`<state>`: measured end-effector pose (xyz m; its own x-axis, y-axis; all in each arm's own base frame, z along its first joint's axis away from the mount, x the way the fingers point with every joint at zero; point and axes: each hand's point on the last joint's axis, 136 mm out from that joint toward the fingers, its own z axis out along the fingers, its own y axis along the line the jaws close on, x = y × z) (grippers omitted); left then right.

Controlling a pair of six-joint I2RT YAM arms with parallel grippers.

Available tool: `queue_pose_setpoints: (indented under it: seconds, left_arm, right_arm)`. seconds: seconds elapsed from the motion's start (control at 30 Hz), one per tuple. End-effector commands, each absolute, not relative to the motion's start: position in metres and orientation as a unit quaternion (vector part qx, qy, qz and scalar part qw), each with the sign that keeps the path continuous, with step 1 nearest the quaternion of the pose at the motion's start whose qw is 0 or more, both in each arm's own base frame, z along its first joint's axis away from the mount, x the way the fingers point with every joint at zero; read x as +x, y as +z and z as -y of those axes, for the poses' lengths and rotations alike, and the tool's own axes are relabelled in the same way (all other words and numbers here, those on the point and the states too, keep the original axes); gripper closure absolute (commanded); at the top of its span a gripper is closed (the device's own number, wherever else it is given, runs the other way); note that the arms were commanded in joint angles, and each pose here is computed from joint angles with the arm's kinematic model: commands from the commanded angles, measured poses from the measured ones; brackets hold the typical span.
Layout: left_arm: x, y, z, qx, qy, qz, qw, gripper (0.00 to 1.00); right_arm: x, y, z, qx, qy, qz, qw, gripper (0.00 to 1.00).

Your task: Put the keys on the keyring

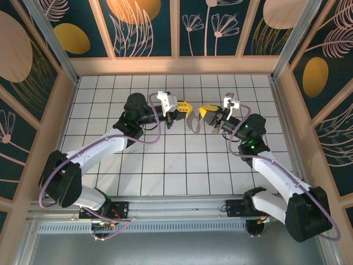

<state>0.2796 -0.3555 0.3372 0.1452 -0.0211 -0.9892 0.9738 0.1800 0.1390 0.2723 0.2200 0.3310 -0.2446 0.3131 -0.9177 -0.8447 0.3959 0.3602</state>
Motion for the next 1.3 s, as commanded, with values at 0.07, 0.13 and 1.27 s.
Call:
queue_pose_setpoints:
  seconds: [0.07, 0.13, 1.27]
  left_arm:
    - [0.274, 0.349, 0.358, 0.484, -0.433, -0.478, 0.592, 1.00]
    - [0.274, 0.349, 0.358, 0.484, -0.434, -0.478, 0.591, 1.00]
    - [0.268, 0.360, 0.358, 0.483, -0.447, -0.461, 0.595, 1.00]
  right_arm:
    - [0.260, 0.361, -0.217, -0.232, 0.506, -0.574, 0.600, 1.00]
    - [0.258, 0.365, -0.220, -0.240, 0.508, -0.569, 0.600, 1.00]
    - [0.280, 0.339, -0.229, -0.232, 0.492, -0.596, 0.591, 1.00]
